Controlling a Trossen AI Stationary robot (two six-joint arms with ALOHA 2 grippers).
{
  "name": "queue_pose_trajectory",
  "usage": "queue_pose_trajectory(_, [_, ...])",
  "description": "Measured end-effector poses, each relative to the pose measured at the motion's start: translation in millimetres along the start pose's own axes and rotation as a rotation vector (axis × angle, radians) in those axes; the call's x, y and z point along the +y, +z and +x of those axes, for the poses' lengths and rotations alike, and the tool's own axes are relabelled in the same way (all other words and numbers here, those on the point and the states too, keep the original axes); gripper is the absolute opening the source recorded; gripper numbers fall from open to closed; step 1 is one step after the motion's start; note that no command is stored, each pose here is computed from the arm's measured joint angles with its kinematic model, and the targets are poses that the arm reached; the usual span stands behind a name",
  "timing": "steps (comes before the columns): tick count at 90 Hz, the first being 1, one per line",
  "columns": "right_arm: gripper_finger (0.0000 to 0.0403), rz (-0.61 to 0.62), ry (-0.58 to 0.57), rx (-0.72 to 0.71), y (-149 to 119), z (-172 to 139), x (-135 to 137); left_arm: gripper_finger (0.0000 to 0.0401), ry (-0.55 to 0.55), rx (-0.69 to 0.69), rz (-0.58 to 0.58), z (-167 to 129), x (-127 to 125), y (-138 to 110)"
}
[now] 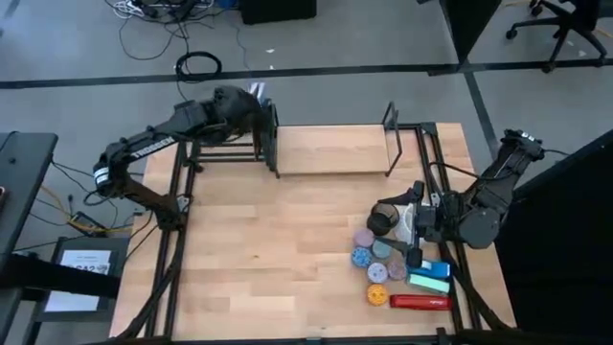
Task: Stock shelves
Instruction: Remove the brown book from the bookshelf
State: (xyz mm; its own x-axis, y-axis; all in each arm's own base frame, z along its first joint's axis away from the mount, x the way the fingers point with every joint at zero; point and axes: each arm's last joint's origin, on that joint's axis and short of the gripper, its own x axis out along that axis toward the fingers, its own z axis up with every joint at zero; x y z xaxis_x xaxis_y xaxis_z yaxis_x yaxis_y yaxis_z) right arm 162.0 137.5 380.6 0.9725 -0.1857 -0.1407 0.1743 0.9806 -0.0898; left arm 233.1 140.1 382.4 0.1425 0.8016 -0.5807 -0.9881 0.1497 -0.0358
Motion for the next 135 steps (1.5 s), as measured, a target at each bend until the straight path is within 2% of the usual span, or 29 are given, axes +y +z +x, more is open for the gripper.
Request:
queue_pose_trajectory(18, [0.0364,0.01,0.0,0.0,0,0,0,0.0157,-0.054,0.008,-0.026,21,0,-3])
queue_pose_trajectory(34, [0.0363,0.01,0.0,0.0,0,0,0,0.0145,-0.078,-0.021,-0.065,30,-2,-5])
queue_pose_trajectory(76, [0.0361,0.011,-0.002,0.0,0,0,0,0.0144,-0.156,-0.029,-0.057,15,-8,4])
queue_pose_trajectory(92, [0.0361,0.011,-0.002,0.0,0,0,0,0.0144,-0.152,-0.03,-0.055,14,-9,3])
queue_pose_trajectory(135, [0.0361,0.027,-0.002,0.0,0,0,0,0.0144,-0.054,-0.057,-0.053,25,-2,-4])
